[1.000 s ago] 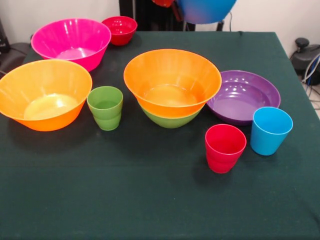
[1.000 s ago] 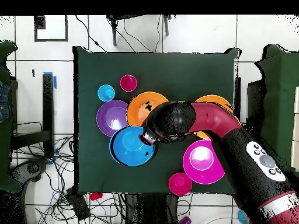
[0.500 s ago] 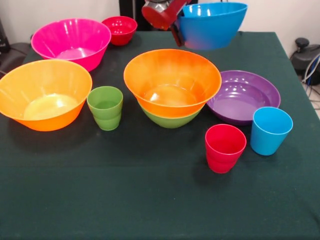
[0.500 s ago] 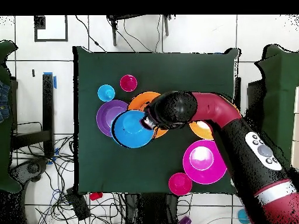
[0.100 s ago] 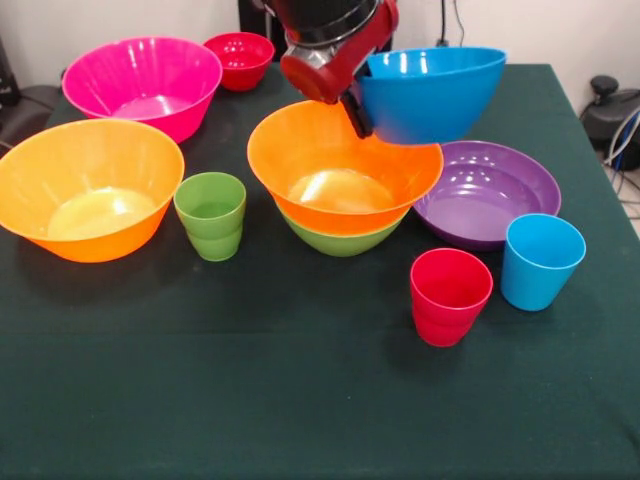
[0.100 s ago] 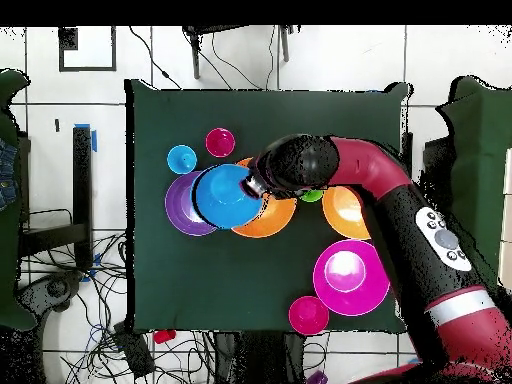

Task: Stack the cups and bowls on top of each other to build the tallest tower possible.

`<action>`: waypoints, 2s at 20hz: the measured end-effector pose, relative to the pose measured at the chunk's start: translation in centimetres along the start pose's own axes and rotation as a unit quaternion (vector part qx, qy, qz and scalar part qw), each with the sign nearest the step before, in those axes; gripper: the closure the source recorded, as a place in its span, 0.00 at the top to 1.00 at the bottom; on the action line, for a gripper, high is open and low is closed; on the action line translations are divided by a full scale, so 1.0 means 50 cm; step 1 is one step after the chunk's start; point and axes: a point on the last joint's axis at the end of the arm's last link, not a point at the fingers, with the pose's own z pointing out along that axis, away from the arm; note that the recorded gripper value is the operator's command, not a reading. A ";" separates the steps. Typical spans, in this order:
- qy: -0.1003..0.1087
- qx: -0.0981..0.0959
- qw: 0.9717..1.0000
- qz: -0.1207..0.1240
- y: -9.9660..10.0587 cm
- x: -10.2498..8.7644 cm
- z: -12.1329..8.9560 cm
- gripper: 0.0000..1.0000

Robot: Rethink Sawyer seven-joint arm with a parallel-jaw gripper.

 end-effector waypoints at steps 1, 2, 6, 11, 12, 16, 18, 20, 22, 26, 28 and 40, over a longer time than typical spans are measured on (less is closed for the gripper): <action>-0.001 0.003 1.000 0.000 -0.007 -0.001 0.002 0.00; -0.001 0.004 1.000 0.000 -0.011 -0.001 0.004 0.00; 0.002 0.011 1.000 -0.001 -0.026 0.003 0.007 0.00; 0.024 0.016 1.000 -0.004 -0.040 0.017 0.007 0.00; 0.038 0.014 0.999 -0.004 -0.043 0.025 0.008 0.00; 0.079 0.002 0.997 -0.004 -0.044 0.043 0.008 0.00; 0.098 -0.006 0.995 -0.005 -0.039 0.049 0.010 0.00; 0.114 -0.012 0.993 -0.007 -0.034 0.053 0.013 0.00; 0.121 -0.014 0.992 -0.009 -0.030 0.054 0.015 0.00; 0.129 -0.015 0.991 -0.014 -0.024 0.052 0.020 0.00; 0.129 -0.015 0.991 -0.014 -0.024 0.053 0.020 0.00; 0.133 -0.012 0.991 -0.015 -0.026 0.057 0.021 0.00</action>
